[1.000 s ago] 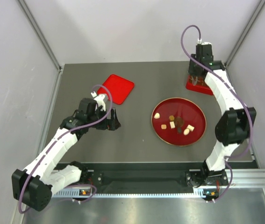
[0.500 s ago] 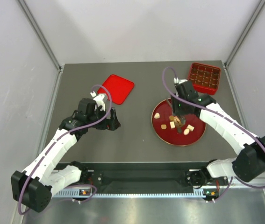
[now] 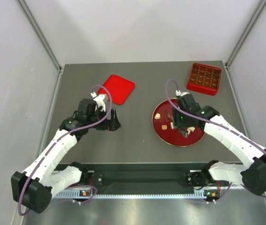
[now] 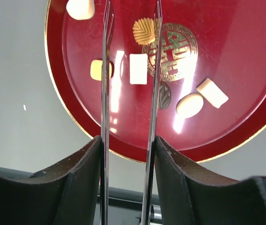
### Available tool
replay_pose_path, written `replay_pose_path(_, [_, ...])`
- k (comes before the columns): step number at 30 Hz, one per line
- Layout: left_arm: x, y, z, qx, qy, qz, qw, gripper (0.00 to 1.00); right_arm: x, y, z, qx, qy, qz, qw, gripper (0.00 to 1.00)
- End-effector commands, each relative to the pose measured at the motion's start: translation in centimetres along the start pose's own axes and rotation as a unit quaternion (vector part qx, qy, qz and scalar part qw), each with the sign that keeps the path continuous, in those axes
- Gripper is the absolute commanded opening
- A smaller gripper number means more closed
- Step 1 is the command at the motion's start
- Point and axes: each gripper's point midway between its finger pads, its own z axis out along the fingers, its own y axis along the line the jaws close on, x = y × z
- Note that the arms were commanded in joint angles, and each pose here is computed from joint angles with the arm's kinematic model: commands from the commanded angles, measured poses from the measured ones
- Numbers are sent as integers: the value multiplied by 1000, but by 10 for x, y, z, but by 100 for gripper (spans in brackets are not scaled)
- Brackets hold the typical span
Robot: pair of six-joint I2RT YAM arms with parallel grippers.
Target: Pack the chocolate
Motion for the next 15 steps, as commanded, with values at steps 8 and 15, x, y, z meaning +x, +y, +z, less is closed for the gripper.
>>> replay_pose_path(8, [-5,-2,1,3,-11,5,1000,99,-1,-7,-10,18,-22,7,1000,47])
replay_pose_path(15, [-5,-2,0,5,-12,6,1000,99,11,-5,-4,12,-8,8,1000,47])
